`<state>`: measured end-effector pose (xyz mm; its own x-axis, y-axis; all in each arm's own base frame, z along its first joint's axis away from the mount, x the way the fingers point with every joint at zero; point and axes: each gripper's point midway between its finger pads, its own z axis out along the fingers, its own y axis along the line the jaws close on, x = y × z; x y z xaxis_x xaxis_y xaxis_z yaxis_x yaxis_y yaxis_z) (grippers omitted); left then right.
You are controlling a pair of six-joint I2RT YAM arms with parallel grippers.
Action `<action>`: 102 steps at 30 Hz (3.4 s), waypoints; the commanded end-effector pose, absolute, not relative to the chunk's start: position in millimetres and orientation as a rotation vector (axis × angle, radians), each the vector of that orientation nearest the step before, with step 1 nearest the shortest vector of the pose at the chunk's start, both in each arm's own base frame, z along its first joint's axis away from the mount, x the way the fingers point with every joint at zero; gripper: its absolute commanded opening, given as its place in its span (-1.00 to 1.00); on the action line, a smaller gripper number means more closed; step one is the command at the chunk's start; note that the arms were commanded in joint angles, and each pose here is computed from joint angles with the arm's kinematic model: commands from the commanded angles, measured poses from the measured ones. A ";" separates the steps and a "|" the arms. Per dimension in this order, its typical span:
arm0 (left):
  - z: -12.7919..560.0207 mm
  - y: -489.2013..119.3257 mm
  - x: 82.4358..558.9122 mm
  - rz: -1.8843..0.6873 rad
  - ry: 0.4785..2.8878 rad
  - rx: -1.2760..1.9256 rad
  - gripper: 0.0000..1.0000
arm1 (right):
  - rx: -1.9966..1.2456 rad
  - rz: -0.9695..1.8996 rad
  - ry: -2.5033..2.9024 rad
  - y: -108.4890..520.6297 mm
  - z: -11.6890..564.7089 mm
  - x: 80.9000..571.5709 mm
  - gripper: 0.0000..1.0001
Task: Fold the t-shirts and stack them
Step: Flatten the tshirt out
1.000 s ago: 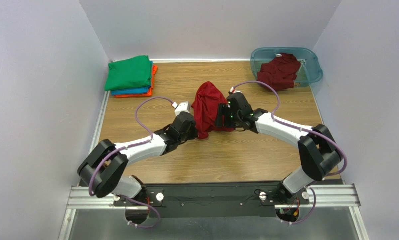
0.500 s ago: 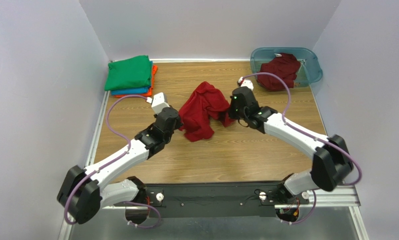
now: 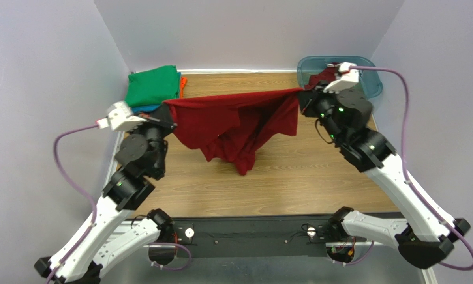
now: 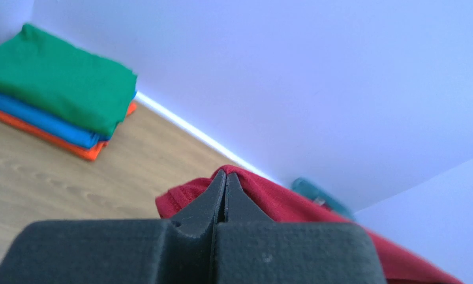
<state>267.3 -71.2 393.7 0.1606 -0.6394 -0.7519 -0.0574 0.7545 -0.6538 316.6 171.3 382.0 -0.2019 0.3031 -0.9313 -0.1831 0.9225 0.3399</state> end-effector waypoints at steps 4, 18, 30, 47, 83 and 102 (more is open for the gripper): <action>471.2 -18.0 206.6 -0.580 1.113 -0.674 -1.00 | -0.040 0.668 1.546 166.0 471.1 253.0 -0.71; 534.5 -38.3 169.8 -0.810 1.003 -0.461 -1.00 | -0.218 0.883 1.488 184.7 509.5 205.6 -0.71; 385.0 -83.4 254.2 -0.612 1.364 -0.599 -1.00 | -0.286 0.870 2.088 262.8 248.1 268.2 -0.42; 314.5 -259.4 346.7 -0.795 1.617 -0.089 -1.00 | -0.038 0.684 2.157 223.4 183.4 271.8 1.00; 171.5 -217.1 367.2 -0.457 2.074 -0.123 0.97 | 0.360 0.108 2.113 101.9 168.9 283.8 1.00; 61.0 -179.8 236.5 -0.599 2.341 -0.258 0.48 | 0.559 -0.039 2.403 49.4 76.6 303.3 1.00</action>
<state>248.5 -177.2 74.8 -0.6932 -0.3413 -0.6348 0.0030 0.8794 -0.4762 301.9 50.3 75.7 -0.6862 0.3731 -0.6244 0.3991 0.9108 0.1056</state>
